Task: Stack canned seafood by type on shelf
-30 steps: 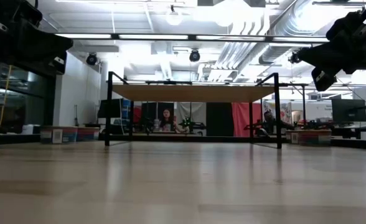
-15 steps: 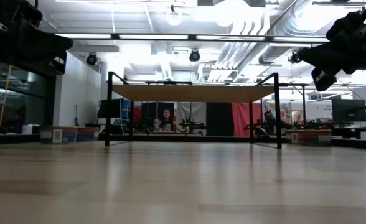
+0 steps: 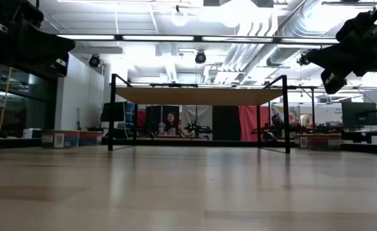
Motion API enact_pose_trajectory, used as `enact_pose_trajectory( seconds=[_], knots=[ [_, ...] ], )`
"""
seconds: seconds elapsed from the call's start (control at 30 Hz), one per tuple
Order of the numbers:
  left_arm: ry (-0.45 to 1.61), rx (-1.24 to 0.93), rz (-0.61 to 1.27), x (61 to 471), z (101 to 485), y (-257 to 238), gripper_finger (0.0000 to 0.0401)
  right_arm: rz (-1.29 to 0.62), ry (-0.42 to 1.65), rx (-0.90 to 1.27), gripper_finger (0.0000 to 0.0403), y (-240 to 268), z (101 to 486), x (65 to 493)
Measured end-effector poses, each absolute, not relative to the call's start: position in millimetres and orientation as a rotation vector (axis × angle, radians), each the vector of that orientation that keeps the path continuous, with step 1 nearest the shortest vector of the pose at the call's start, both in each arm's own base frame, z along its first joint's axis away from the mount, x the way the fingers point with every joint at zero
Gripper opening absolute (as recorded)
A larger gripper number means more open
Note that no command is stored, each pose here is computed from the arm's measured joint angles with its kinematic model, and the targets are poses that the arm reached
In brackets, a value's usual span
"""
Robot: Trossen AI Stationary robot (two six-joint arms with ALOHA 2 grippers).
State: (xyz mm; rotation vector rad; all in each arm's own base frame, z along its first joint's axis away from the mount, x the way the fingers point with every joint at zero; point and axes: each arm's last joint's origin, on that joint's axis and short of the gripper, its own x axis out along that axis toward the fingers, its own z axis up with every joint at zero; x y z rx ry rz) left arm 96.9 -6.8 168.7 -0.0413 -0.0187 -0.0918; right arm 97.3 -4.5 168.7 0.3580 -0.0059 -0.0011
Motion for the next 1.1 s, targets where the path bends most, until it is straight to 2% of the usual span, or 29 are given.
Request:
enact_pose_trajectory(
  seconds=[0.37, 0.47, 0.67, 0.73, 0.83, 0.87, 0.93, 1.0, 1.1],
  knots=[
    [-0.019, -0.041, -0.092, 97, 169, -7, 0.0001, -0.001, -0.006, 0.358, 0.0, -4, 169, 97],
    [-0.071, -0.002, -0.059, 97, 173, -6, 0.0001, -0.001, -0.006, 0.358, 0.0, -4, 169, 97],
    [-0.479, -0.15, -0.001, 86, 211, -3, 0.0001, -0.001, -0.006, 0.358, 0.0, -5, 169, 97],
    [-0.637, -0.192, 0.105, 78, 223, 1, 0.0001, -0.001, -0.006, 0.358, 0.0, -4, 169, 97],
    [-0.845, -0.385, 0.199, 65, 238, 7, 0.0001, -0.001, -0.005, 0.358, 0.0, -4, 169, 97],
    [-0.832, -0.433, 0.225, 67, 241, 8, 0.0001, -0.002, -0.005, 0.358, 0.0, -5, 169, 97],
    [-0.666, -0.49, 0.209, 83, 241, 6, 0.0001, -0.001, -0.006, 0.358, 0.0, -5, 169, 97],
    [-0.468, -0.554, 0.192, 106, 243, 3, 0.0001, -0.001, -0.005, 0.358, 0.0, -4, 169, 97],
    [-0.325, -0.594, 0.2, 145, 263, -3, 0.0001, -0.001, -0.005, 0.358, 0.0, -4, 169, 97]
  ],
)
